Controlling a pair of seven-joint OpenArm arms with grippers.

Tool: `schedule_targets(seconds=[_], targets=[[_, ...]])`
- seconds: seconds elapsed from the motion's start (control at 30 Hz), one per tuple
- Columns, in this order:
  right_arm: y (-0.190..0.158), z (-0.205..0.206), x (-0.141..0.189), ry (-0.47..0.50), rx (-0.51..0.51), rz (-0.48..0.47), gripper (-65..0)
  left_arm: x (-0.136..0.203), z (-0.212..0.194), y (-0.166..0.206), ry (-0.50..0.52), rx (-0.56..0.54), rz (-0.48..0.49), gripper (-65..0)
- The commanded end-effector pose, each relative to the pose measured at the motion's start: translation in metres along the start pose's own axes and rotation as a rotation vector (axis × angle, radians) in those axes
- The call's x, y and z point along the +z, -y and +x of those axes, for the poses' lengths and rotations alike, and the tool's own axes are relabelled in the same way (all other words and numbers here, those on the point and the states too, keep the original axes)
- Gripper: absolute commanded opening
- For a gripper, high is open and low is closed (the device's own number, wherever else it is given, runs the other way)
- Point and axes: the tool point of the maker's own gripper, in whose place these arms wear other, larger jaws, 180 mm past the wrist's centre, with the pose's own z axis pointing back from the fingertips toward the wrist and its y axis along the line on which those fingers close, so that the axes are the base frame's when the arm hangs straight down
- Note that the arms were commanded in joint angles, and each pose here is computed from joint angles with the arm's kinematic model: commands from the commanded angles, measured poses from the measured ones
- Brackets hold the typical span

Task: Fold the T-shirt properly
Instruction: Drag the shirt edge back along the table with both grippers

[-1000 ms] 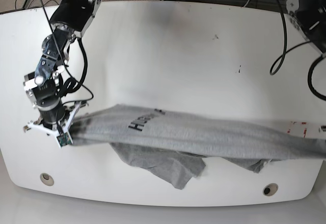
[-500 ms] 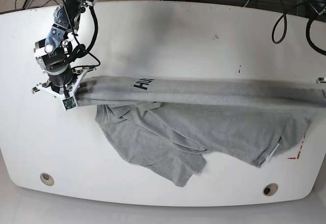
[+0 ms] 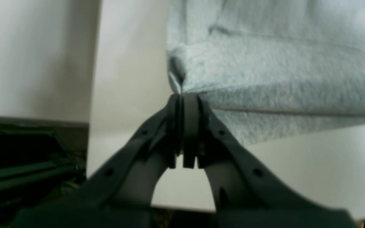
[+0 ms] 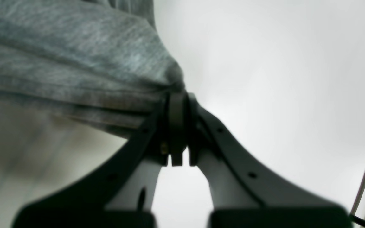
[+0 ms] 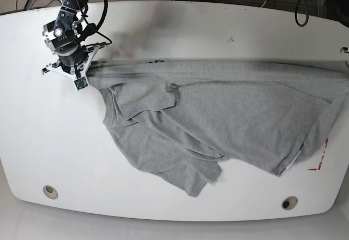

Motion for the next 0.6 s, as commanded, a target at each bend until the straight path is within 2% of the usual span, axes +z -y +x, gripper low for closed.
schedule_targets(seconds=[0.0, 0.33, 0.57], targets=[[0.007, -0.004, 0.005, -0.008, 0.011, -0.031, -64.4, 0.008, 0.000, -0.007, -0.009, -0.039, 0.021, -65.0], [0.000, -0.029, 0.009, -0.070, 0.030, -0.013, -64.4, 0.014, -0.037, -0.001, -0.121, -0.059, -0.006, -65.0], [0.028, -0.042, 0.014, -0.102, 0.019, -0.078, -64.4, 0.013, -0.053, 0.010, -0.145, -0.029, -0.027, -65.0]])
